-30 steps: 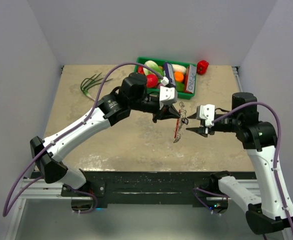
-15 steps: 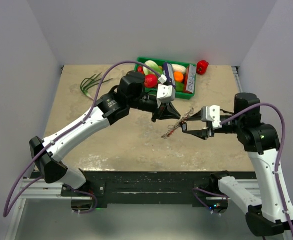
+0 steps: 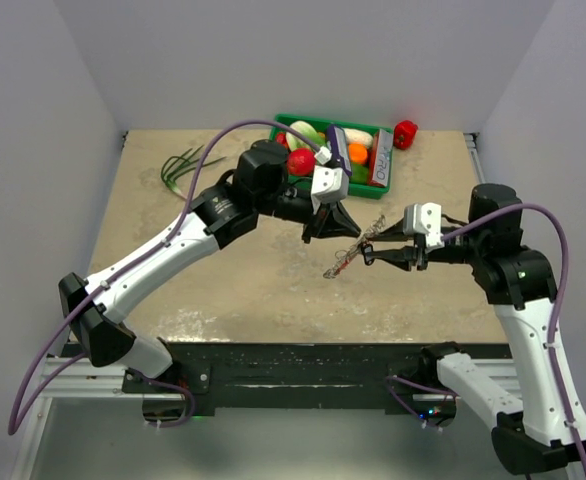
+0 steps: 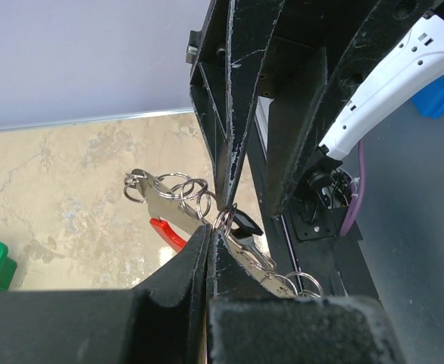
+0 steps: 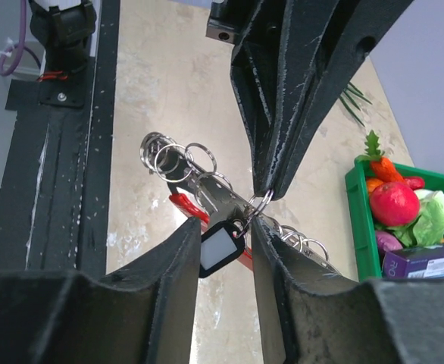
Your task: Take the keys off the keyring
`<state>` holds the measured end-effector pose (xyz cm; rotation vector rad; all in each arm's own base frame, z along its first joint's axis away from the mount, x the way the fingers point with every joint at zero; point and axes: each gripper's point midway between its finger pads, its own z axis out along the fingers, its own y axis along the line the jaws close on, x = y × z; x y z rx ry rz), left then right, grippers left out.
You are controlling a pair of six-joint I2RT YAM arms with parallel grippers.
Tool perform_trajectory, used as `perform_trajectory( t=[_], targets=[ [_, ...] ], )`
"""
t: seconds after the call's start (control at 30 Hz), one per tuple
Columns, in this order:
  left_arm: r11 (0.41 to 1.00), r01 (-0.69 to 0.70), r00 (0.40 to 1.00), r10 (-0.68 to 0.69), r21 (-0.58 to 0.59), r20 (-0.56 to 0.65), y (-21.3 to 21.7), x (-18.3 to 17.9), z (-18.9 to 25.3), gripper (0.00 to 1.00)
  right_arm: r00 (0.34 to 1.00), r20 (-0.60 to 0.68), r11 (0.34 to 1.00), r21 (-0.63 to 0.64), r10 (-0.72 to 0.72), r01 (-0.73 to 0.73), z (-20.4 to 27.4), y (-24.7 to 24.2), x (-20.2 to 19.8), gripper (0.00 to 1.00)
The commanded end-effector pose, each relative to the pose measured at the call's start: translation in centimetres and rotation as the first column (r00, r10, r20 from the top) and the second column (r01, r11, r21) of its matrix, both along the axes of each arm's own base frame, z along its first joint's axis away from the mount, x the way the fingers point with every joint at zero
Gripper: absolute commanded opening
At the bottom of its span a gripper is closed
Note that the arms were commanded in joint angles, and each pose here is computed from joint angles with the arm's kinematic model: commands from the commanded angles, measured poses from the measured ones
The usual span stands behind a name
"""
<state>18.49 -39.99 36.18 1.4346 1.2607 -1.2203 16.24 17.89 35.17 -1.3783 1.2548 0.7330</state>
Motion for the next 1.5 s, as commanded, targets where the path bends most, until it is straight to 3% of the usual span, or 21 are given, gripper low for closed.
perform_trajectory(
  t=[0.0, 0.37, 0.47, 0.5, 0.57, 0.97, 1.23, 1.4, 1.47],
  targets=[
    [0.996, 0.006, 0.998, -0.001, -0.094, 0.058, 0.5, -0.4, 3.8, 0.0, 1.0, -0.017, 0.998, 0.053, -0.015, 0.016, 1.0, 0.5, 0.9, 0.31],
    [0.995, -0.004, 0.999, 0.009, -0.097, 0.051, 0.4, -0.3, 3.9, 0.0, 0.998, -0.043, 0.996, 0.072, -0.051, 0.054, 1.1, 0.5, 1.9, 0.22],
    [0.995, -0.002, 0.999, 0.006, -0.096, 0.048, 0.4, -0.3, 3.9, 0.0, 0.996, -0.053, 0.995, 0.076, -0.065, 0.069, 0.9, 0.5, 2.3, 0.12],
    [0.995, 0.0, 0.999, 0.005, -0.095, 0.047, 0.4, -0.3, 3.8, 0.0, 0.995, -0.061, 0.994, 0.074, -0.077, 0.081, 0.8, 0.5, 2.6, 0.04],
    [0.995, 0.001, 0.999, 0.003, -0.097, 0.048, 0.4, -0.3, 3.9, 0.0, 0.994, -0.06, 0.992, 0.083, -0.089, 0.094, 0.9, 0.5, 2.8, 0.0],
    [0.995, -0.015, 0.999, 0.02, -0.094, 0.049, 0.4, 0.0, 3.9, 0.0, 0.985, -0.064, 0.984, 0.072, -0.16, 0.164, 0.8, 0.0, 4.1, 0.0],
    [0.996, -0.033, 0.995, 0.04, -0.081, 0.089, 1.1, 0.0, 3.9, 0.2, 0.981, -0.051, 0.981, 0.05, -0.185, 0.188, 1.0, -0.3, 4.4, 0.0],
    [0.996, -0.039, 0.993, 0.047, -0.075, 0.111, 1.4, 0.1, 3.9, 0.25, 0.979, -0.04, 0.979, 0.029, -0.2, 0.201, 1.3, -0.7, 4.4, 0.0],
    [0.997, -0.041, 0.992, 0.049, -0.071, 0.114, 1.4, 0.1, 3.7, 0.19, 0.977, -0.029, 0.978, 0.021, -0.209, 0.21, 1.3, -0.8, 4.5, 0.0]
  ],
)
